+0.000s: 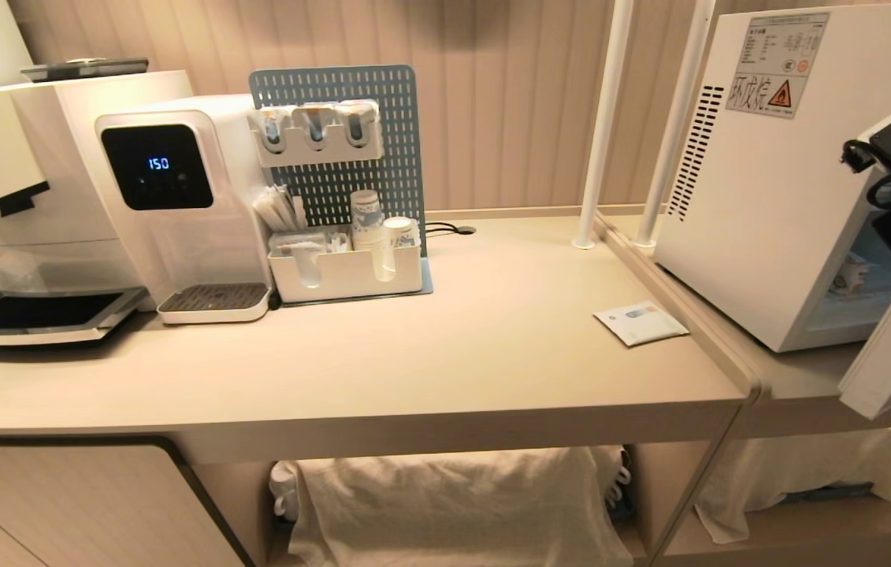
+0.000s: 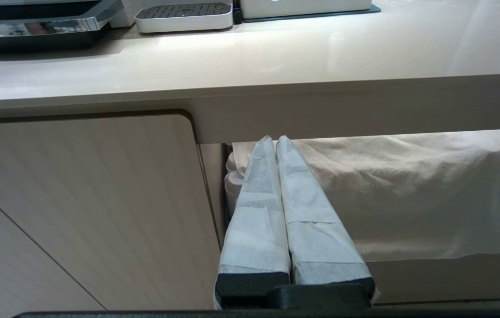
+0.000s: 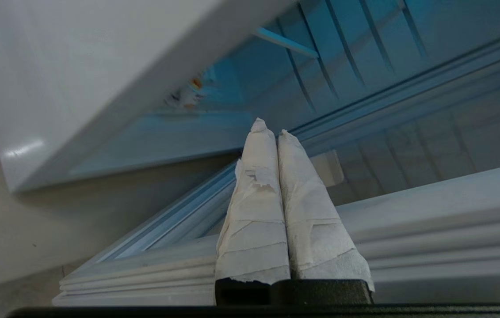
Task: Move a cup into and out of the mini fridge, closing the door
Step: Open the freezer door
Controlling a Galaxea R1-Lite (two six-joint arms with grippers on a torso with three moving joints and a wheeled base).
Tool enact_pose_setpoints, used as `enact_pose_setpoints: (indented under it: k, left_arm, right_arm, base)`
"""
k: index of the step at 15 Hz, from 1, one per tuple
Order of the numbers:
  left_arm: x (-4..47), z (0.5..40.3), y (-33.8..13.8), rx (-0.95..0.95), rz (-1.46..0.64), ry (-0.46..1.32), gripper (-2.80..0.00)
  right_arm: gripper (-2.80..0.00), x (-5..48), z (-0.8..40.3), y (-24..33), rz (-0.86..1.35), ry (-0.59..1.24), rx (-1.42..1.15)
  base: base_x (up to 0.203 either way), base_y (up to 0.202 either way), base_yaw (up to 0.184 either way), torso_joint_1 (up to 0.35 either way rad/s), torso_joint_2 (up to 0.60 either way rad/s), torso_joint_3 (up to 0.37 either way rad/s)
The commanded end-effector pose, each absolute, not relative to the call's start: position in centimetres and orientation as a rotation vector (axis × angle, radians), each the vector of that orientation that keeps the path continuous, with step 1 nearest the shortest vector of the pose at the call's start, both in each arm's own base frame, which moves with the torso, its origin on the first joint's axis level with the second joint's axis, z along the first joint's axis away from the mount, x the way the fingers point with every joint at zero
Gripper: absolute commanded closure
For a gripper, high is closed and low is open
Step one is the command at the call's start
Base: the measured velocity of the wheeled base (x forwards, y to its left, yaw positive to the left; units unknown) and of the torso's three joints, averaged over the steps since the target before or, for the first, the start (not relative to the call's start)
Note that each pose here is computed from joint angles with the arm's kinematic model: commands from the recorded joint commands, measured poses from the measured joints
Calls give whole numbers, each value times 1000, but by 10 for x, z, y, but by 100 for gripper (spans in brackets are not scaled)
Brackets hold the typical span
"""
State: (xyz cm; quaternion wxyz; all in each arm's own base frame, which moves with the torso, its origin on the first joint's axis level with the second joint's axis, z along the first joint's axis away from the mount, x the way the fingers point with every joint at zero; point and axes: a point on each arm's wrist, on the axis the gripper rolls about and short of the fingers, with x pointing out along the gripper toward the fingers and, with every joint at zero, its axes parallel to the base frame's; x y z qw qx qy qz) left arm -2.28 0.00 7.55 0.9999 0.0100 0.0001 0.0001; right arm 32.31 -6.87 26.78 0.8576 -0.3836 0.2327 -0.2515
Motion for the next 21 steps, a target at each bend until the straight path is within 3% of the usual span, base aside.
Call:
enact_pose_setpoints:
  k: [1,21]
  left_arm:
    - [-23,76,0,21,0,2,0]
    - [-23,75,0,20,0,0,0]
  right_arm:
    - [0,311,269,-64,-504,478,-810]
    - [0,264,284,-89,-613,527,-900]
  base:
    - [0,0,0,0,0,0]
    - [0,0,0,0,0,0]
